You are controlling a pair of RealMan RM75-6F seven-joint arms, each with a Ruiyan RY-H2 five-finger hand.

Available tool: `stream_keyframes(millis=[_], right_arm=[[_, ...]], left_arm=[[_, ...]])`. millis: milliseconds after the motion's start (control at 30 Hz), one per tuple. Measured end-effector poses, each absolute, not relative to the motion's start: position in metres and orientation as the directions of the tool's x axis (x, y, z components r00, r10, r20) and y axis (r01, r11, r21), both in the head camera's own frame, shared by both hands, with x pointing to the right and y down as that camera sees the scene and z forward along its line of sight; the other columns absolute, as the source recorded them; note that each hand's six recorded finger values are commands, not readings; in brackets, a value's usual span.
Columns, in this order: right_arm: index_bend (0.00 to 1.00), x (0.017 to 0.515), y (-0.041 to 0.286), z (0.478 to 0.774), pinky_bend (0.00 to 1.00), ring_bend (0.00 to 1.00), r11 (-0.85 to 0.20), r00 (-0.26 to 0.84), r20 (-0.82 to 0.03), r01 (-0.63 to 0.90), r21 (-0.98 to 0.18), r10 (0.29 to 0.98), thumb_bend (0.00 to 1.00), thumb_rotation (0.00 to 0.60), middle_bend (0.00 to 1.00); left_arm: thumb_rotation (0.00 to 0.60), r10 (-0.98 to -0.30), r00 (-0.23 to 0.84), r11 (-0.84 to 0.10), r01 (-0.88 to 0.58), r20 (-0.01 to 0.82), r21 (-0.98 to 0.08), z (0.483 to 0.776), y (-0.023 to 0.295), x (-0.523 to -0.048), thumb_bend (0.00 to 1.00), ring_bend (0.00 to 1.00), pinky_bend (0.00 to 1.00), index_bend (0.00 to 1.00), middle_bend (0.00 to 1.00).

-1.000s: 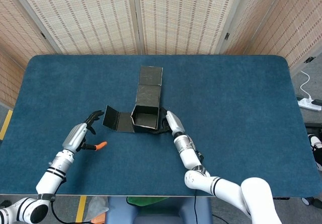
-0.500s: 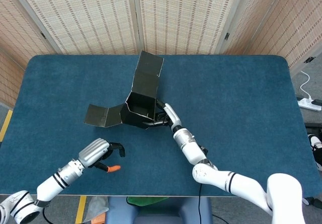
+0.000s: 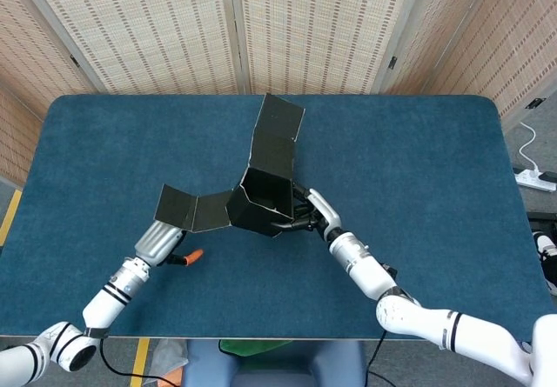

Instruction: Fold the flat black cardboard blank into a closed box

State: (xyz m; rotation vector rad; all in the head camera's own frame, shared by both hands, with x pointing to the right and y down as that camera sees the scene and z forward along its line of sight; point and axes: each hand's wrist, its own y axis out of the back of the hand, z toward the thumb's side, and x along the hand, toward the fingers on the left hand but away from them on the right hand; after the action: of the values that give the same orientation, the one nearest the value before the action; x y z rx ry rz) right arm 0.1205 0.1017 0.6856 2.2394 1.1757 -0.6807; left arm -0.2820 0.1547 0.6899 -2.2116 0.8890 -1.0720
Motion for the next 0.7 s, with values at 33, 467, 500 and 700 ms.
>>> stream_keyframes(millis=[33,467,500,700], right_arm=[[0.62,0.122,0.104,0.686,1.0,0.8,-0.497,0.5,-0.641,0.843,0.206,0.582,0.28,0.6,0.62],[0.62,0.116,0.133,0.685,1.0,0.8,-0.563,0.549,-0.639,0.799,0.212,0.538,0.27,0.6,0.61],[0.62,0.115,0.134,0.685,1.0,0.8,-0.567,0.551,-0.638,0.797,0.21,0.538,0.27,0.6,0.61],[0.62,0.109,0.141,0.687,1.0,0.8,-0.581,0.562,-0.632,0.787,0.208,0.534,0.28,0.6,0.6]], left_arm=[[0.6,-0.77,0.454,-0.617,-0.353,0.448,-0.704,0.686,0.152,-0.285,0.33,0.85,0.86,0.35,0.4],[0.6,-0.859,0.457,-0.479,-0.553,0.232,-0.682,0.639,0.139,-0.284,0.34,0.85,0.88,0.38,0.44],[0.6,-0.857,0.463,-0.478,-0.557,0.224,-0.678,0.637,0.138,-0.282,0.34,0.85,0.88,0.39,0.44],[0.6,-0.842,0.508,-0.485,-0.563,0.183,-0.669,0.626,0.138,-0.268,0.34,0.85,0.88,0.39,0.44]])
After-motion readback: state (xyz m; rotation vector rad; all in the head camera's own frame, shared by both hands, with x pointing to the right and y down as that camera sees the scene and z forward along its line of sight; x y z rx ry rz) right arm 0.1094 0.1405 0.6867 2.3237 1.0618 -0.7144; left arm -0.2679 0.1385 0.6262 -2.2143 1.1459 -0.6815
